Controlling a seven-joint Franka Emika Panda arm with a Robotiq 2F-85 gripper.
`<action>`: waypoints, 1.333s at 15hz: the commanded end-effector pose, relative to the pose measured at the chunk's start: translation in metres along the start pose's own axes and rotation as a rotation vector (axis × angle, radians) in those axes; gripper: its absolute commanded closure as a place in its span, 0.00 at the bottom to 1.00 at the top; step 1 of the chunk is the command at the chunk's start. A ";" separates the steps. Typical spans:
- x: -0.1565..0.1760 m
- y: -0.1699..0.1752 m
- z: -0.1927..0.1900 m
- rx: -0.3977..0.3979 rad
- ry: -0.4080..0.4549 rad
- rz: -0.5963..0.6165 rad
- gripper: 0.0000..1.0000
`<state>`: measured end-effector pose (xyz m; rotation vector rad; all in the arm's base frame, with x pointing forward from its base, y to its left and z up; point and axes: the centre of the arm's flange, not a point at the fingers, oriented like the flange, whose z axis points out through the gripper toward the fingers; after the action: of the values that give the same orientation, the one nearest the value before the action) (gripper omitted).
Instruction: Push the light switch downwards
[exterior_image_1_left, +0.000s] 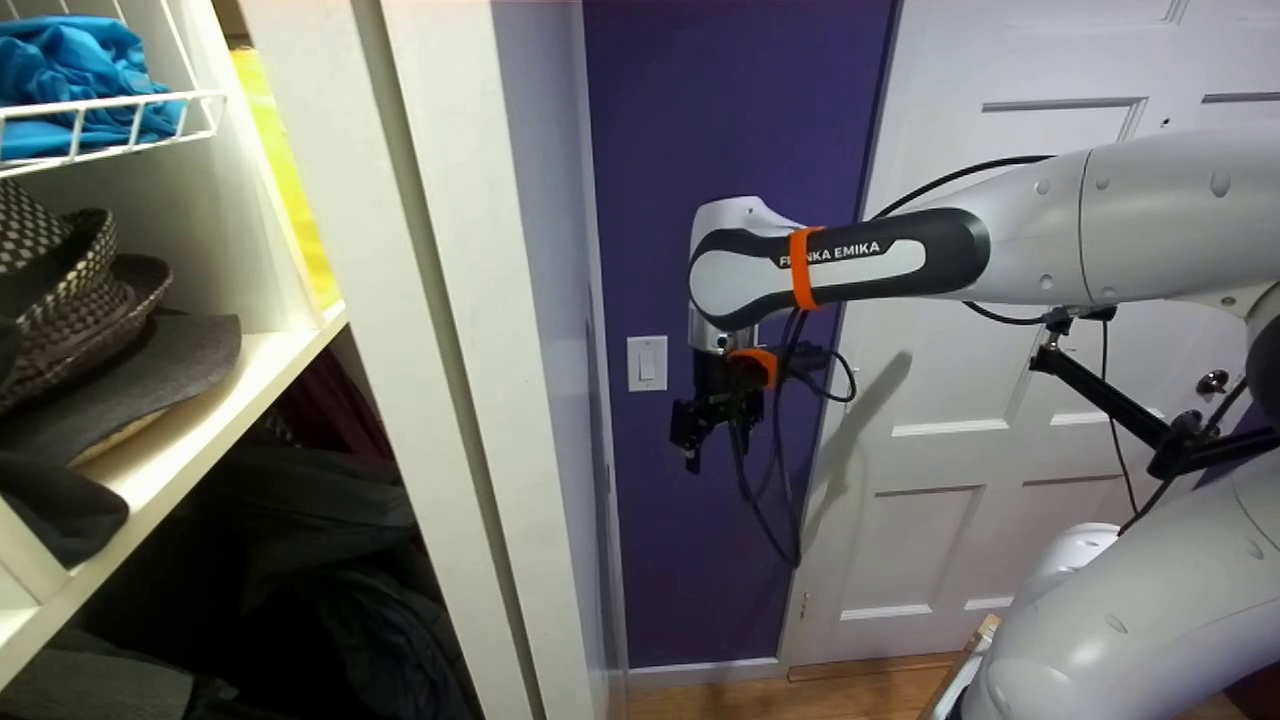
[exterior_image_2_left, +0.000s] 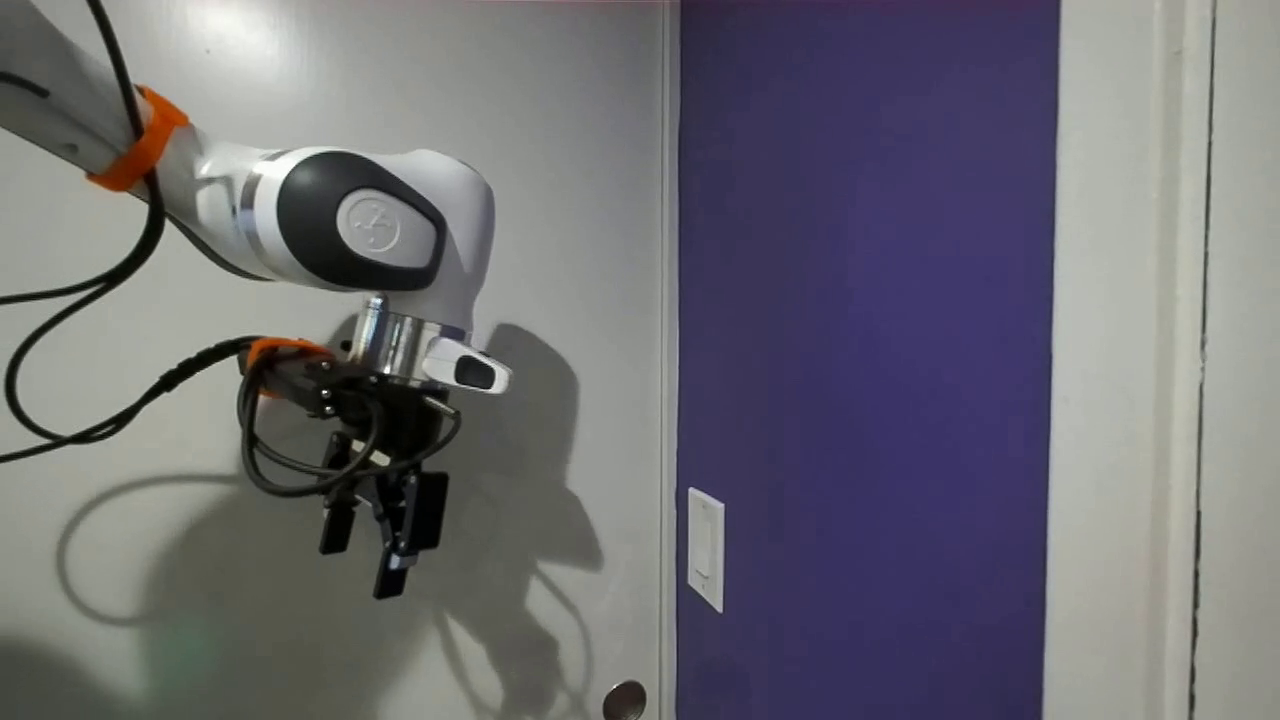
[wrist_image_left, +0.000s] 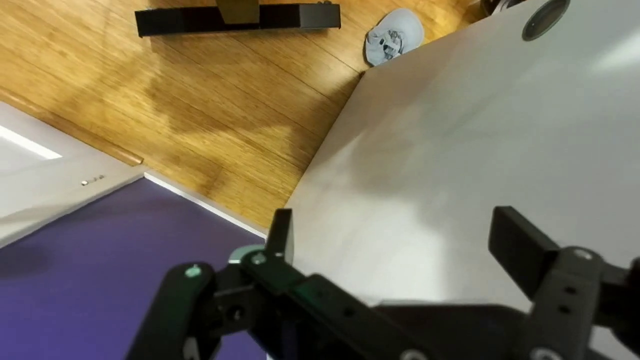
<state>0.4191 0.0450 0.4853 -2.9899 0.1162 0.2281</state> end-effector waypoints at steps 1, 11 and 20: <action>0.002 0.013 -0.002 0.008 0.003 0.027 0.00; 0.013 0.021 -0.005 -0.050 0.056 0.042 0.00; 0.066 0.051 -0.011 -0.381 0.405 0.053 0.00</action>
<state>0.4641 -0.0044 0.4886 -3.3124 0.1220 -0.2384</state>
